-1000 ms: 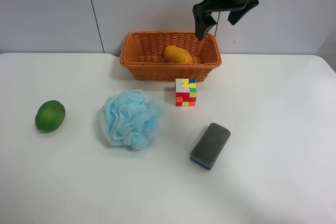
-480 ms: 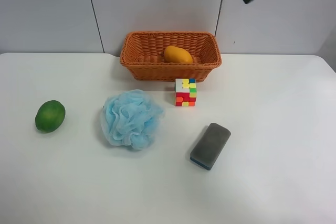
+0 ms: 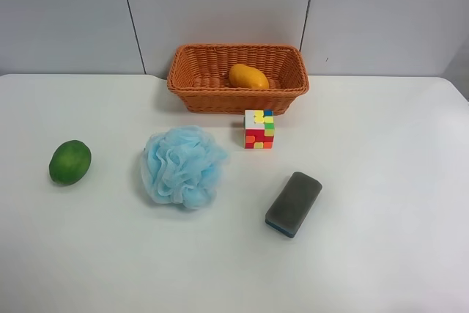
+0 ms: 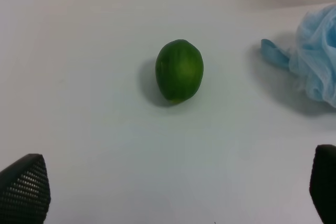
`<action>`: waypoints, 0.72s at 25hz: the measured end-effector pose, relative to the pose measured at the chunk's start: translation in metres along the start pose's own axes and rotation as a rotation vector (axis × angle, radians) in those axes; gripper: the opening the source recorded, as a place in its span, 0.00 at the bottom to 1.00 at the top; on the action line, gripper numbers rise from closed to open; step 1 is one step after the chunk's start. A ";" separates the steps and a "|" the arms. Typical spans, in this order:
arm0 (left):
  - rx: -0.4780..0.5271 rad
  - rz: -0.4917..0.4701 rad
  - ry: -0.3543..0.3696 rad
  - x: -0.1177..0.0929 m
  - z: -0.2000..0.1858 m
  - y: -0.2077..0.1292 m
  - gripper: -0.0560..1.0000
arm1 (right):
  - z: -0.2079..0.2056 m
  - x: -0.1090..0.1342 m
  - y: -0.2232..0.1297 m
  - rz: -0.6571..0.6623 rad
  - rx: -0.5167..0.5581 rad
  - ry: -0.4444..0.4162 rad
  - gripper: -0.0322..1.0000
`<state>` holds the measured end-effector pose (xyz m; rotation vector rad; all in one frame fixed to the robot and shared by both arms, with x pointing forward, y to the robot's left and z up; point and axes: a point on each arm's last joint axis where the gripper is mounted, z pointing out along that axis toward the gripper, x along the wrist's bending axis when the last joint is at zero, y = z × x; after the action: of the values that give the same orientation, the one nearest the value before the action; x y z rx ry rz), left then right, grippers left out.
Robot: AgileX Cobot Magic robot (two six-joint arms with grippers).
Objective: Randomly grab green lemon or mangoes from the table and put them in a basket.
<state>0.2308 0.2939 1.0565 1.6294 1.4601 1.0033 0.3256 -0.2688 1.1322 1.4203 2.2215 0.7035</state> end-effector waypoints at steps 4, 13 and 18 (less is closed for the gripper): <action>0.000 0.000 0.000 0.000 0.000 0.000 0.99 | -0.002 0.004 -0.045 0.034 -0.047 -0.008 0.99; 0.000 0.000 0.000 0.000 0.000 0.000 0.99 | 0.011 0.008 -0.107 0.305 -0.214 -0.168 0.99; 0.000 0.000 0.000 0.000 0.000 0.000 0.99 | 0.006 0.014 -0.125 0.335 -0.359 -0.239 0.99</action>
<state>0.2308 0.2939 1.0565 1.6294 1.4601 1.0033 0.2353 -0.2987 1.0502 1.6028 1.5983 0.9319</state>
